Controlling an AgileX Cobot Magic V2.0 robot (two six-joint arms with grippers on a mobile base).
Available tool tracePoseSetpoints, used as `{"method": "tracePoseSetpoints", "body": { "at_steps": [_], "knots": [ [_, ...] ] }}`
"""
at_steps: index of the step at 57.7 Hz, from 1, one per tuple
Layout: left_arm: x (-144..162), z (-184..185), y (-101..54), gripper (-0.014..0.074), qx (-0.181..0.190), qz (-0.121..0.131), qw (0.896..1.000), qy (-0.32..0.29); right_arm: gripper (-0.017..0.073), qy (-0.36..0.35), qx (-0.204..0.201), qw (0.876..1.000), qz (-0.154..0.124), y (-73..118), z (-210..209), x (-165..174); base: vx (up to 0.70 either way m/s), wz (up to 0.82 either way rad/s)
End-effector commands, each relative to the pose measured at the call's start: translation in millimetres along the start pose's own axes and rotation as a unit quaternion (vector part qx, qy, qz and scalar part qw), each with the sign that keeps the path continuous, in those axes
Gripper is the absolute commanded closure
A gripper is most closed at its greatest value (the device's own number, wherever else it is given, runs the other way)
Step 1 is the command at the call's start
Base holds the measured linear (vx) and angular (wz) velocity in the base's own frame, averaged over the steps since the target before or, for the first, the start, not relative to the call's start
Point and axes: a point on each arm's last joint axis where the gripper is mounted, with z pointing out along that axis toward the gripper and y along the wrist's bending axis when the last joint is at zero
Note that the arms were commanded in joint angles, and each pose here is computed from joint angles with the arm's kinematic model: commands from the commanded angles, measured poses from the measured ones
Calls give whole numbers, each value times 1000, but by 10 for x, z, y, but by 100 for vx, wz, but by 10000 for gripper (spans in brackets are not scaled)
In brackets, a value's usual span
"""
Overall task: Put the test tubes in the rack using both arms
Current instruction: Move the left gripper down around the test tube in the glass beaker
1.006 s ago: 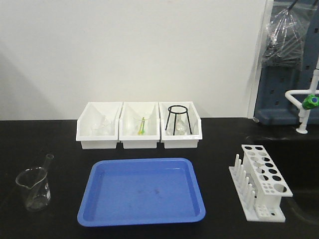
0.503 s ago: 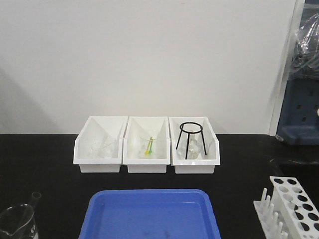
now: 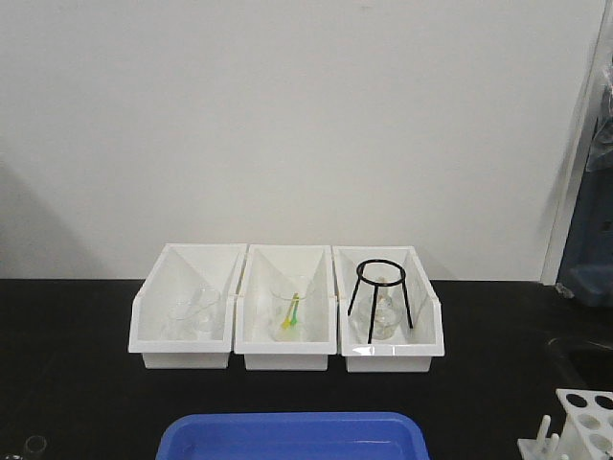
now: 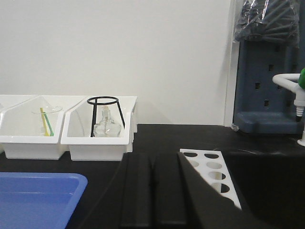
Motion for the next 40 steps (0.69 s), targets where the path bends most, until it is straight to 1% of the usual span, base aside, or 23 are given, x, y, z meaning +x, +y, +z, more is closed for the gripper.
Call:
{"method": "tracePoseSetpoints", "body": {
  "at_steps": [1, 18, 40],
  "knots": [
    [-165, -36, 3, 598, 1, -5, 998, -60, 568, -39, 5, 999, -1, -5, -7, -36, 14, -2],
    [-165, -36, 3, 598, 1, -5, 998, -60, 568, -39, 5, 999, -1, -5, -7, -36, 9, -1],
    [-165, -36, 3, 598, 1, -5, 998, -60, 568, -39, 5, 999, -1, -5, -7, -36, 1, 0]
  ]
}}
